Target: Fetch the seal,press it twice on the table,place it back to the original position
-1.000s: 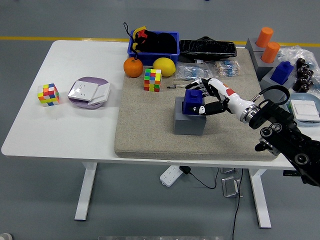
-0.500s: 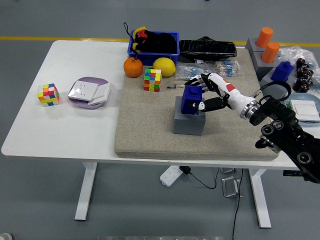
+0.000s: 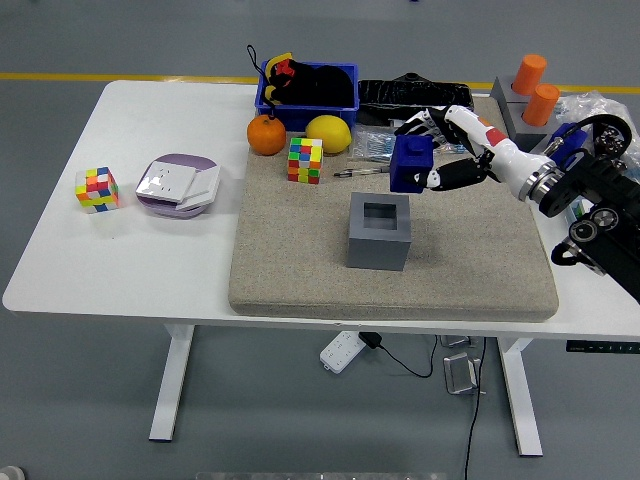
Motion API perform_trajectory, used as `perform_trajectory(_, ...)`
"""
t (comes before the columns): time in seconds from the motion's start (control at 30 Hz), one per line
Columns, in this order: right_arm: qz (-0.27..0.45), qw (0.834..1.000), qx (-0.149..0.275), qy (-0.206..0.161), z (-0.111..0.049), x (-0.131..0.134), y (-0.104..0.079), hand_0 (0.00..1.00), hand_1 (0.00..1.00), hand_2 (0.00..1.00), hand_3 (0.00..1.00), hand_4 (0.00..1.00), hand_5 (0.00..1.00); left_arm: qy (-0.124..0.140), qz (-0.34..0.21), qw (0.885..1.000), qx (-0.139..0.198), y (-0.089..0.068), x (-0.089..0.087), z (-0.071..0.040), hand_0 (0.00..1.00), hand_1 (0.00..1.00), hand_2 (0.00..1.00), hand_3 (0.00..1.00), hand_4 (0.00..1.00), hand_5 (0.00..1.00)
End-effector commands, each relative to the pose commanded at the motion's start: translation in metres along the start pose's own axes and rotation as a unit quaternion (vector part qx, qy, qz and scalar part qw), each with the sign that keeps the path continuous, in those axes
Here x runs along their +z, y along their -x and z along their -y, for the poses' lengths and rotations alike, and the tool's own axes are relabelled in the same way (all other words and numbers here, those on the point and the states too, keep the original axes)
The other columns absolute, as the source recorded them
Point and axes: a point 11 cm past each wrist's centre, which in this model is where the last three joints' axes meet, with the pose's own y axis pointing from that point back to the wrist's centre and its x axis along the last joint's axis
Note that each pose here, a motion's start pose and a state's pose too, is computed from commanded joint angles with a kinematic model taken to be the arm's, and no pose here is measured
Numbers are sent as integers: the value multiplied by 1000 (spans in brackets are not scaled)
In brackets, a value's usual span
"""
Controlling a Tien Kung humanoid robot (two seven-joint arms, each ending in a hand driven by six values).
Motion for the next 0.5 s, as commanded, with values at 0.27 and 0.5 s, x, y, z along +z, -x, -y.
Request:
perform_trajectory(0.27,-6,998,10,64,-18,42,-17,542,430,444,460,752,2,-2,-1,1000,0,0,-2,0,793,744,737,761,626,448)
perform_trajectory(0.5,7,993,-1,118,-30,82,-4,538,429,442,459,747,2,1,-1,1000,-2,2,1,0,793,745,737,761,625,445)
